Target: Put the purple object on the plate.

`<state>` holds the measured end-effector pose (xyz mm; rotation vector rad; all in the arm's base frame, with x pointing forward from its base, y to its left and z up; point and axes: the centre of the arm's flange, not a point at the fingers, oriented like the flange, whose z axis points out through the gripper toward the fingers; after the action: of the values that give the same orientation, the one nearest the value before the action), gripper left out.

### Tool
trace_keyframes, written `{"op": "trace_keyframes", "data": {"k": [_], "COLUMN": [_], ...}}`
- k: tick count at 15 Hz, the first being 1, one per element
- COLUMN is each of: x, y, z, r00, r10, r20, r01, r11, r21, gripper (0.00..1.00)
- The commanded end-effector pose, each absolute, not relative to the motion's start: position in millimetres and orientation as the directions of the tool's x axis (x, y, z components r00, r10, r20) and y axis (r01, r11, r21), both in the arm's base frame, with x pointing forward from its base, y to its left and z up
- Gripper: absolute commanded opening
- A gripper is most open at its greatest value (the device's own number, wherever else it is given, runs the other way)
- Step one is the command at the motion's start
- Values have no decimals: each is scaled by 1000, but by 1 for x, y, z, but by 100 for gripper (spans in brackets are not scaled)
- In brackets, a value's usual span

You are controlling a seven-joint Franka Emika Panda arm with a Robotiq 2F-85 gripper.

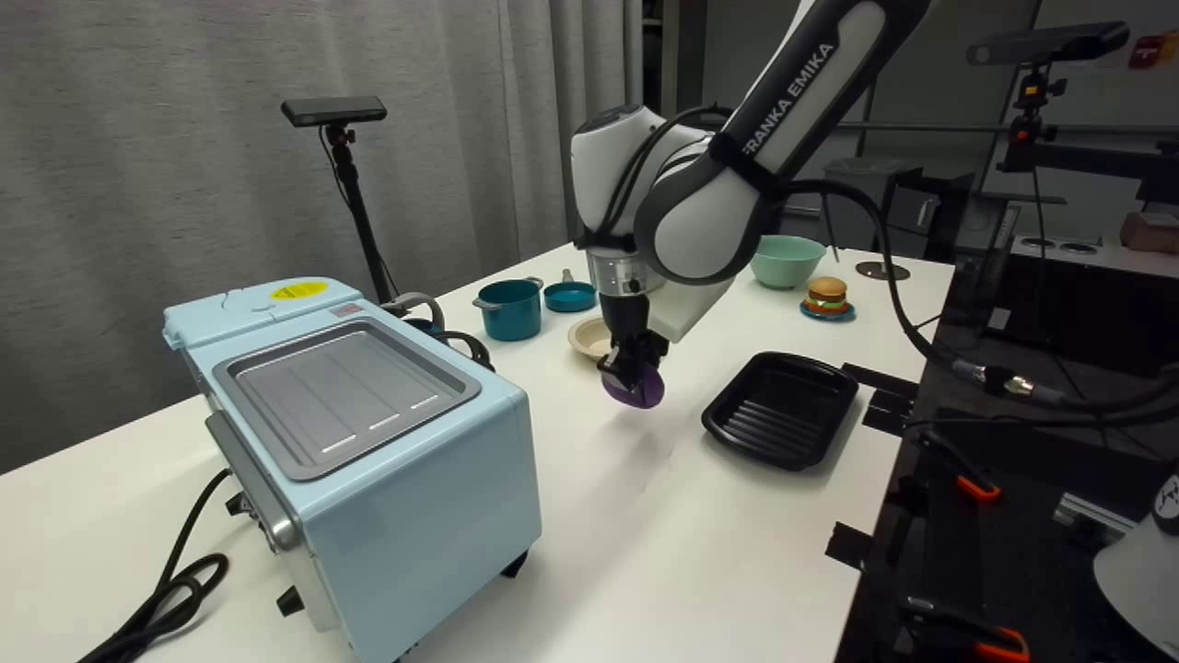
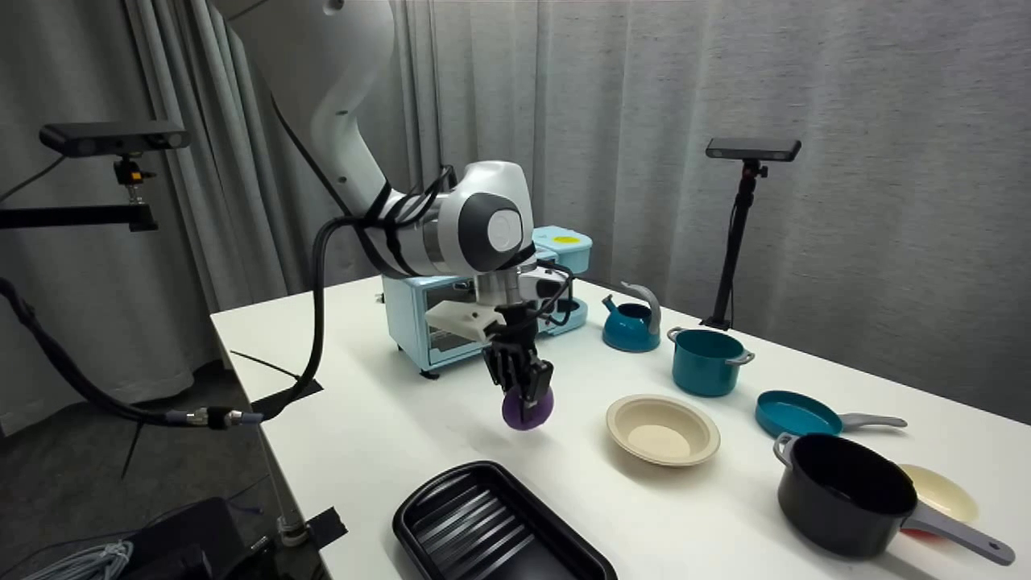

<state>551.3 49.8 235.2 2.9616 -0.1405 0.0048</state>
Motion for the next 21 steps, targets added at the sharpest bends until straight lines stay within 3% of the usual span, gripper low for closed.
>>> {"op": "trace_keyframes", "data": {"k": [1, 10, 15, 21], "x": [574, 646, 668, 671], "y": [53, -22, -89, -108], "z": [284, 316, 286, 230], "r00": [991, 950, 922, 915], "r10": [-111, -279, -370, -401], "r20": [71, 142, 113, 29], "r01": [-120, -297, -385, -396], "r11": [-984, -946, -904, -887], "r21": [132, 129, 184, 238], "gripper": [5, 5, 5, 5]}}
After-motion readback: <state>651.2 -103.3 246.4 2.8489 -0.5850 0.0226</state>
